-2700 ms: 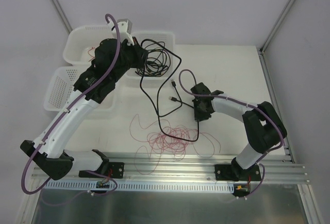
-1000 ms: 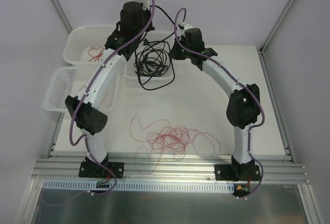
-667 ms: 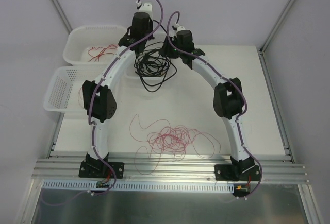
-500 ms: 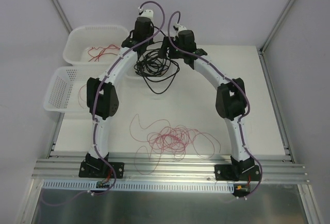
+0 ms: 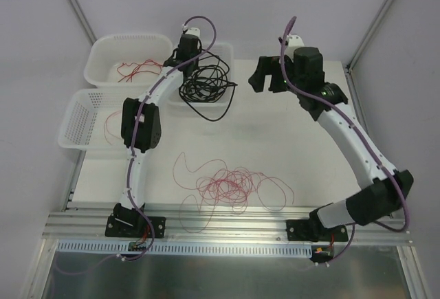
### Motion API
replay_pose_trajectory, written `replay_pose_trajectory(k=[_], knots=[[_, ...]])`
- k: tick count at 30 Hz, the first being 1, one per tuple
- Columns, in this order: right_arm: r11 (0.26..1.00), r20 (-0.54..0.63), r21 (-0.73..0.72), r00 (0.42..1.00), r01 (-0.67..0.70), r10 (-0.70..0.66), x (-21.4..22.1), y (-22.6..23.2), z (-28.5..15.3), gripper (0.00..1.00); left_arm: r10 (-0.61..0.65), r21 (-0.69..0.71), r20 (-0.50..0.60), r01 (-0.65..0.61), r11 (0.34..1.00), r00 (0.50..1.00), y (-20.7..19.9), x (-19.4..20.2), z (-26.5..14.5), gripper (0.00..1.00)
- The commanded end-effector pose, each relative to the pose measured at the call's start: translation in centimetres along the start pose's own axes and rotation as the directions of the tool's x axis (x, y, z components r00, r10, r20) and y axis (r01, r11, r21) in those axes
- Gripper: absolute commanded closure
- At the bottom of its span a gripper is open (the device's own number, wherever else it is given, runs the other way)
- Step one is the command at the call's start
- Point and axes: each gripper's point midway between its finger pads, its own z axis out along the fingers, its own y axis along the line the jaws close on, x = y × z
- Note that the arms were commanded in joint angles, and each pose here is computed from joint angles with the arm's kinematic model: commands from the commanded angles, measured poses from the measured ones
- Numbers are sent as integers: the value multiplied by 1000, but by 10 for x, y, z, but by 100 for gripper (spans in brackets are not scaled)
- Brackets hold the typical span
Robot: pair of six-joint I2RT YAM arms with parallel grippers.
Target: Untangle the cables
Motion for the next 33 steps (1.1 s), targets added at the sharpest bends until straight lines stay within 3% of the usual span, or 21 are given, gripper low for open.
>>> replay_pose_trajectory(k=[1, 3, 7, 10, 14, 19, 22, 27, 31, 33], knots=[[999, -93, 10, 995, 37, -36, 42, -4, -41, 1, -25, -48, -18, 24, 999, 1000, 21, -4, -14, 85], [999, -81, 16, 996, 46, -45, 50, -5, -68, 1, -42, -31, -11, 42, 999, 999, 21, -10, -28, 71], [997, -90, 36, 994, 71, -68, 67, -9, -111, 0, -102, 70, 121, 94, 993, 987, 17, -79, -96, 37], [996, -86, 50, 994, 76, -72, 76, -12, -139, 0, -138, 132, 206, 112, 985, 969, 14, -118, -148, 21], [996, -65, 52, 996, 67, -64, 86, -11, -171, 0, -144, 217, 270, 86, 972, 952, 3, -140, -210, 6], [996, -64, 73, 997, 57, -53, 104, -15, -203, 0, -27, 317, 270, -62, 946, 963, -33, -103, -274, 1], [996, -69, 81, 997, 49, -44, 116, -17, -217, 1, -4, 326, 232, -74, 943, 973, -45, -66, -296, 1], [997, -91, 75, 996, 19, -12, 139, -19, -227, 0, -253, 240, 106, 222, 945, 962, -26, -16, -299, 7], [997, -109, 71, 994, -6, 14, 152, -19, -228, 1, -489, 158, 79, 473, 867, 869, -16, -7, -292, 9], [997, -110, 72, 994, -15, 23, 156, -19, -228, 0, -551, 133, 53, 540, 831, 833, -17, -2, -280, 9]])
